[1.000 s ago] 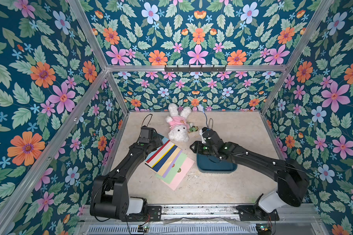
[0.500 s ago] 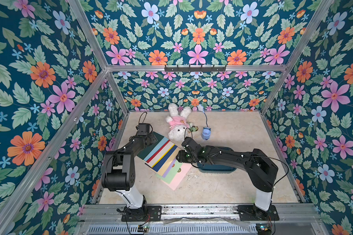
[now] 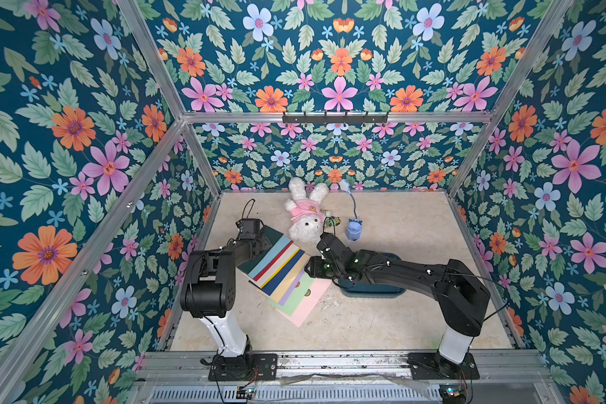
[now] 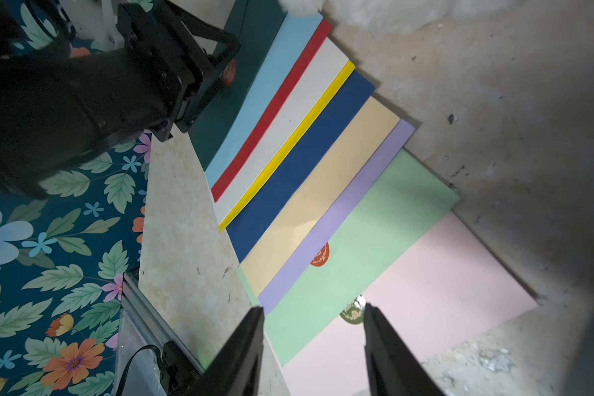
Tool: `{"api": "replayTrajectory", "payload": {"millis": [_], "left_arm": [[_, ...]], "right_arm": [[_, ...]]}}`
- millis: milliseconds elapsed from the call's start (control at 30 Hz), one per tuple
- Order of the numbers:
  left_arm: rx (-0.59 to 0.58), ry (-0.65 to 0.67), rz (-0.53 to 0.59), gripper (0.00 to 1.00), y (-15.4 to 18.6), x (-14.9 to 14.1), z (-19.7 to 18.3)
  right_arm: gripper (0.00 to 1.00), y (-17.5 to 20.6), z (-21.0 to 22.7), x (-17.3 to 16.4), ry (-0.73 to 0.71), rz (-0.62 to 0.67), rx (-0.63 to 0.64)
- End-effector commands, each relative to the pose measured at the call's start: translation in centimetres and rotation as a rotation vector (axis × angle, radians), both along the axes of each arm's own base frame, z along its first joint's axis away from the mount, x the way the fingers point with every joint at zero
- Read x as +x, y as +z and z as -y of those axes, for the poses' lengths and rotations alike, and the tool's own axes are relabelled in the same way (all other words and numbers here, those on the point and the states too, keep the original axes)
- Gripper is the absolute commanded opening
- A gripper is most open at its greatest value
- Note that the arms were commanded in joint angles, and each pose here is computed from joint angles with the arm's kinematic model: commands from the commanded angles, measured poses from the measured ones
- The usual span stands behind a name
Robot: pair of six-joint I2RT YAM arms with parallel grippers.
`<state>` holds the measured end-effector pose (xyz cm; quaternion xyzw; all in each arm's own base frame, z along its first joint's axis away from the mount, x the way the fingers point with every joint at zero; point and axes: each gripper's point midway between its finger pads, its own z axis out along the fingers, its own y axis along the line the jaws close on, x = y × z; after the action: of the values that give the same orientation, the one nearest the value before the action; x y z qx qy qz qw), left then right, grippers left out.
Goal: Put the sealed envelopes into the storage box
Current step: Pick up the envelope from the center of the board.
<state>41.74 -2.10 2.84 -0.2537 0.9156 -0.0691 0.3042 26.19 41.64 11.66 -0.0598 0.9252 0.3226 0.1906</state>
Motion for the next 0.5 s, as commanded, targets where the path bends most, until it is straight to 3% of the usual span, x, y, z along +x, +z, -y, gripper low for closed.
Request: {"api": "replayTrajectory", "payload": {"millis": [0, 167, 367, 467], "left_arm": [[-0.122, -0.03, -0.196, 0.68, -2.9, -6.1, 2.5], [-0.138, -0.114, -0.182, 0.7, -1.0, -9.0, 6.4], [-0.249, -0.24, -0.064, 0.71, 4.5, -9.4, 10.5], [-0.132, -0.197, -0.007, 0.72, 6.4, -8.5, 8.3]], "right_arm": [[0.51, 0.6, 0.2, 0.6, 0.005, 0.015, 0.007], [0.51, 0.3, 0.5, 1.3, 0.0, 0.0, 0.024], [0.51, 0.1, 0.4, 1.3, 0.007, -0.015, 0.026], [0.51, 0.1, 0.0, 1.4, 0.006, -0.028, 0.036]]}}
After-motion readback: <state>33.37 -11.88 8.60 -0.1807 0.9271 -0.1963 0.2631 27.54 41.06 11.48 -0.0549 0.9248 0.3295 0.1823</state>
